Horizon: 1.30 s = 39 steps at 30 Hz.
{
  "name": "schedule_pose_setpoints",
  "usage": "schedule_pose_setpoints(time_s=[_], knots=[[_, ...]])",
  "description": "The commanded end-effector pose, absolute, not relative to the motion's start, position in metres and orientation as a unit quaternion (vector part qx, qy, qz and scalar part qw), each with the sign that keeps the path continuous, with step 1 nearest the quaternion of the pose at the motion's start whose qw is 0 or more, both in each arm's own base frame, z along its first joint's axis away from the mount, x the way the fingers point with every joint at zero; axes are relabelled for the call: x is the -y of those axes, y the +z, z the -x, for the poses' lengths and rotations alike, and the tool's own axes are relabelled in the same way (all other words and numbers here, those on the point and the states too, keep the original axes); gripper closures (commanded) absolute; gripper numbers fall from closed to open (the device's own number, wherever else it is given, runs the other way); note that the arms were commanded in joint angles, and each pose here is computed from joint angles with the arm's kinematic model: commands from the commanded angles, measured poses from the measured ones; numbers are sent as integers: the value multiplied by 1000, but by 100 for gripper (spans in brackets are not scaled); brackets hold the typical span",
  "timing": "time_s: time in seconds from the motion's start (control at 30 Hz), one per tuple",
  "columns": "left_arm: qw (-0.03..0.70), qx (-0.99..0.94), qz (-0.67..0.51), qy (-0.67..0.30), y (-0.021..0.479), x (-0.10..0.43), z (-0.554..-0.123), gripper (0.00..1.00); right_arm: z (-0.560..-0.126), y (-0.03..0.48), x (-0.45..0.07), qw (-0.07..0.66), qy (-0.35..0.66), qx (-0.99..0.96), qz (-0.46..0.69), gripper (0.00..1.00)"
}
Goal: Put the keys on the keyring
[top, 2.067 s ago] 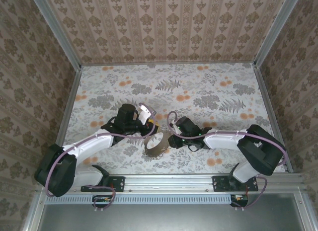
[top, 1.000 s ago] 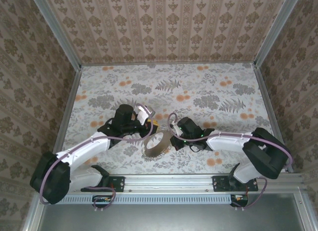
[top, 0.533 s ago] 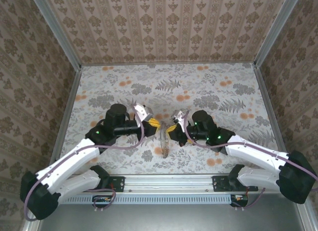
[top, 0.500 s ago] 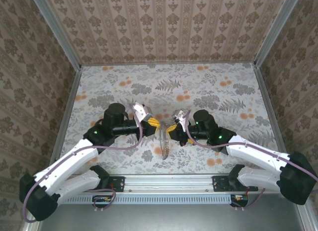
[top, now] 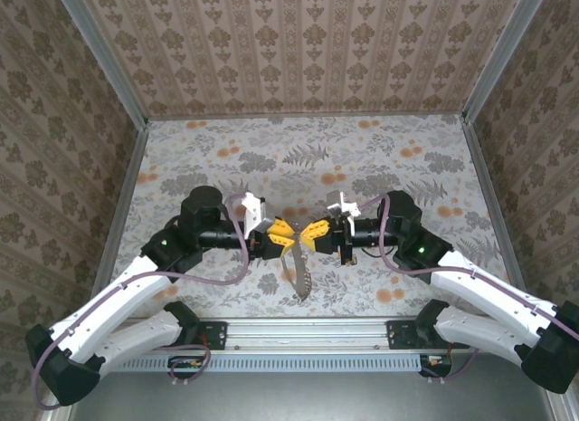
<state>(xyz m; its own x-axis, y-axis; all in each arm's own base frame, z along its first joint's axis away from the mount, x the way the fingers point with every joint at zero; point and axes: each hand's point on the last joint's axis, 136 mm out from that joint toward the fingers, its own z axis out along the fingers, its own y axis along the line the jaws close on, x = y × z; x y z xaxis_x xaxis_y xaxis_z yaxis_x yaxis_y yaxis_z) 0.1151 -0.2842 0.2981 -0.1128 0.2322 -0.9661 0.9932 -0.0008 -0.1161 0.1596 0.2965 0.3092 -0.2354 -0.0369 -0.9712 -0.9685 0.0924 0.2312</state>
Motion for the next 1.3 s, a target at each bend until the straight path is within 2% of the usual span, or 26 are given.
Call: schedule_pose_setpoints(time_s=[0.0,0.4,1.0,1.27], knots=[[420,-547,-548,-473,311,282,-105,71,-156,333,-297,461,540,-559,428,100],[441,-534,-548,-469,323,278,-111,71,-182,344,-292,488,521,-589,380,100],[423,-516,-579,-468,317,286,-99,69,-167,366,-293,482,562,-544,395,100],[477,-499,-572,-443,336,272,-96,69,-162,364,-295,472,571,-532,409,100]])
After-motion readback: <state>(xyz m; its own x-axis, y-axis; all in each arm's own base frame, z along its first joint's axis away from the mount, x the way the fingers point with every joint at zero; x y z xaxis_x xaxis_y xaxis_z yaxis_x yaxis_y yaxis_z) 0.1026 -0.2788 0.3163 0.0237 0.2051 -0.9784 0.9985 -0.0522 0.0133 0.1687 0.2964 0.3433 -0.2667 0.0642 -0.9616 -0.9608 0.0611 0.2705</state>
